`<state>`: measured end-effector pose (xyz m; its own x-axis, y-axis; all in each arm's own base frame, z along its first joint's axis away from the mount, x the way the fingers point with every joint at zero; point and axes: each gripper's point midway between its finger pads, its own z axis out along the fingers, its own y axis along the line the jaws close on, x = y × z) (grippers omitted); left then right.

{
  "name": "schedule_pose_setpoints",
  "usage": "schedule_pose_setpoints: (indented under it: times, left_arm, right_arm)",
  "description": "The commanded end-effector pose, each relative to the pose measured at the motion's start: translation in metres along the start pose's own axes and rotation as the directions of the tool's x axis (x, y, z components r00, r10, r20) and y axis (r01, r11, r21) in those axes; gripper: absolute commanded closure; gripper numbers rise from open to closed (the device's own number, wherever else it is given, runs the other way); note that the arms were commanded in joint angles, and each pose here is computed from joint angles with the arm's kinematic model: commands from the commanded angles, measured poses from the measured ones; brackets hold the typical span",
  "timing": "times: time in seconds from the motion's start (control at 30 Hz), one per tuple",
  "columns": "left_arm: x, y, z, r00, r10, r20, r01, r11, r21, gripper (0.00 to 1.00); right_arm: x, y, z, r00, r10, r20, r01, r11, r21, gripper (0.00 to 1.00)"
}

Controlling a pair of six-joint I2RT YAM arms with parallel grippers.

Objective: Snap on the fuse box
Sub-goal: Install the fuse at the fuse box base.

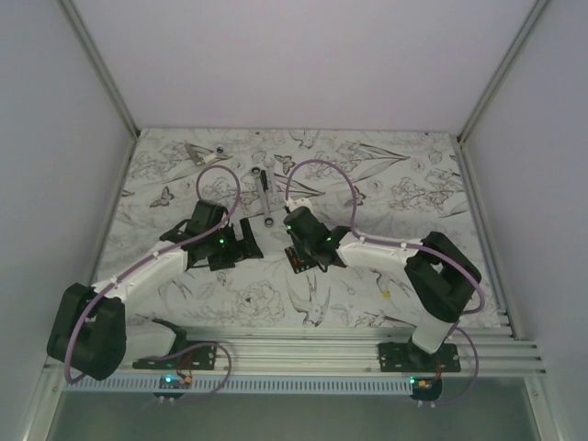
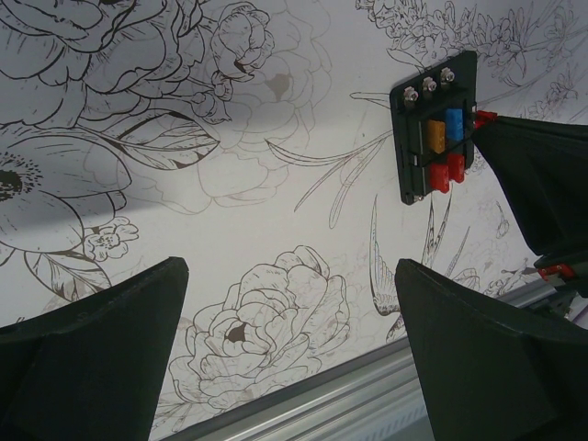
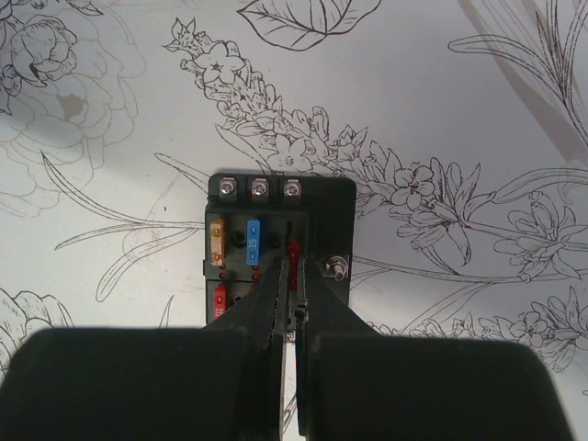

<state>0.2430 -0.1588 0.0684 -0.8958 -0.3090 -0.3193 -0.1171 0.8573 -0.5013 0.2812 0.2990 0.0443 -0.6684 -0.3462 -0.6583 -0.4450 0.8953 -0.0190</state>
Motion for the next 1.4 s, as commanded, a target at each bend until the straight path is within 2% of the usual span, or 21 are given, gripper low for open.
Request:
schedule_pose_setpoints:
  times: [0.0, 0.47, 1.37]
  left_arm:
    - [0.001, 0.0, -0.001, 1.0, -0.017, -0.018, 0.017, 1.0, 0.002, 0.0]
    - [0.002, 0.0, 0.0, 1.0, -0.018, -0.021, 0.018, 1.0, 0.002, 0.0]
    - [0.0, -0.002, -0.001, 1.0, -0.015, -0.016, 0.015, 1.0, 0.009, 0.0]
  right_arm:
    - [-0.003, 0.008, 0.005, 1.0, 0.025, 0.012, -0.025, 1.0, -0.009, 1.0]
    - [-0.018, 0.01, -0.005, 0.997, 0.035, 0.062, -0.033, 0.999, -0.03, 1.0]
    - [-0.001, 0.009, 0.016, 1.0, 0.016, 0.008, -0.016, 1.0, -0.001, 1.0]
